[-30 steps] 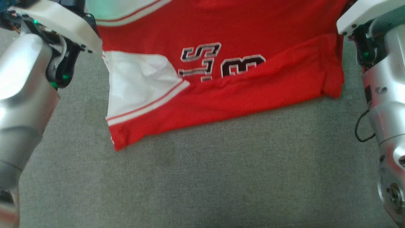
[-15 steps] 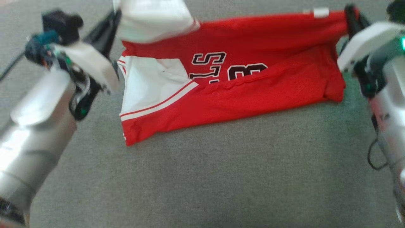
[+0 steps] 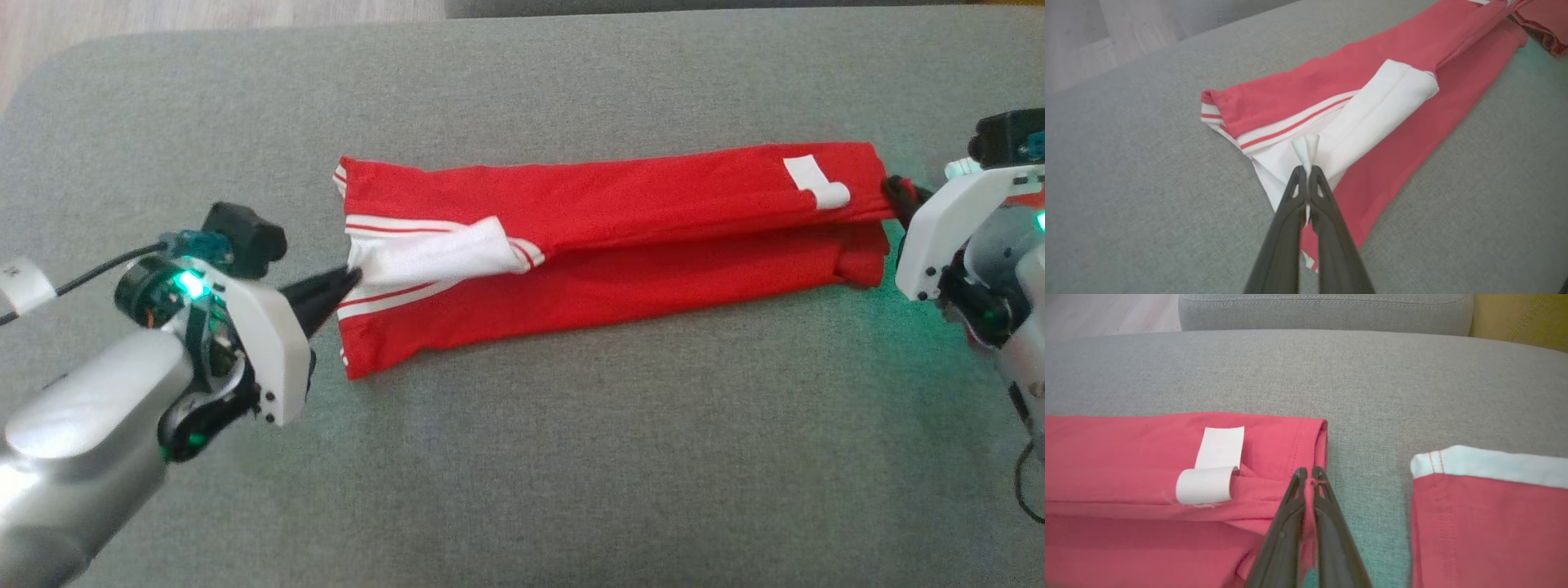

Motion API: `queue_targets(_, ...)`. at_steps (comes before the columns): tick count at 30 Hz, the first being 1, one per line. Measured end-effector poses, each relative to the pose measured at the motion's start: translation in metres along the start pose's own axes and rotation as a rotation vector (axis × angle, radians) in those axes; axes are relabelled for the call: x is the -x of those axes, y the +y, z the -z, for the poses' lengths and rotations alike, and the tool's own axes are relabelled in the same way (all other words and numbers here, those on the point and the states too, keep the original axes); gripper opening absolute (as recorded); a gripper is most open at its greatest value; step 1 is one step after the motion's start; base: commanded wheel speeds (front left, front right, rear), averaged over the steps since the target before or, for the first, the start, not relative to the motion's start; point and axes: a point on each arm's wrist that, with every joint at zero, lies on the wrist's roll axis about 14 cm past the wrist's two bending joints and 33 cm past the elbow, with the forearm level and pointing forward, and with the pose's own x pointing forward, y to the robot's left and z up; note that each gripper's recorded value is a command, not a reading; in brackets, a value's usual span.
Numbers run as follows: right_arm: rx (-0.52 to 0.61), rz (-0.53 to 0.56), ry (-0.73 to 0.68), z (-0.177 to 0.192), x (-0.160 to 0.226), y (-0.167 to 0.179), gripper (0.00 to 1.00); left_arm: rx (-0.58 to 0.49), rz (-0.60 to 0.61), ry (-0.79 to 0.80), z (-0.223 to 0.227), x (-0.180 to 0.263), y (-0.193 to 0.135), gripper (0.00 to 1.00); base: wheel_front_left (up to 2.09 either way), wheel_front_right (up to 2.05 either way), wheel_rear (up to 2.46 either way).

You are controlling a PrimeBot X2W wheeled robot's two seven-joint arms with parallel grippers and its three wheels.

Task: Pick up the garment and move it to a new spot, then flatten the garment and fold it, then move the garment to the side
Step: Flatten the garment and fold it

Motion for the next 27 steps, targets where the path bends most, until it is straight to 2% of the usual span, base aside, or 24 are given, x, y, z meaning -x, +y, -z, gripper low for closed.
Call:
queue_targets(8, 0.035, -0.033, 0.108, 0.015, 0.013, 0.001, 0.00, 0.030, 0.058, 0.122, 0.017, 0.010, -0.019, 0.00, 0.00, 0.00, 0.00)
queue_targets(23, -0.010, -0.046, 0.197, 0.036, 0.016, -0.002, 0.00, -0.002, 0.043, 0.167, 0.029, 0.001, -0.022, 0.00, 0.00, 0.00, 0.00)
queue_targets(24, -0.014, -0.042, 0.203, 0.038, 0.017, -0.003, 0.44, -0.009, 0.043, 0.175, 0.031, 0.000, -0.022, 0.06, 0.00, 0.00, 0.00)
queue_targets(25, -0.017, -0.038, 0.206, 0.039, 0.017, -0.004, 1.00, -0.008, 0.044, 0.179, 0.033, -0.001, -0.023, 0.43, 0.00, 0.00, 0.00)
queue_targets(26, -0.021, -0.035, 0.208, 0.040, 0.018, -0.005, 1.00, -0.005, 0.046, 0.172, 0.033, -0.002, -0.025, 1.00, 0.00, 0.00, 0.00)
queue_targets(27, -0.024, -0.032, 0.207, 0.040, 0.018, -0.006, 1.00, -0.002, 0.045, 0.166, 0.032, -0.003, -0.026, 1.00, 0.00, 0.00, 0.00)
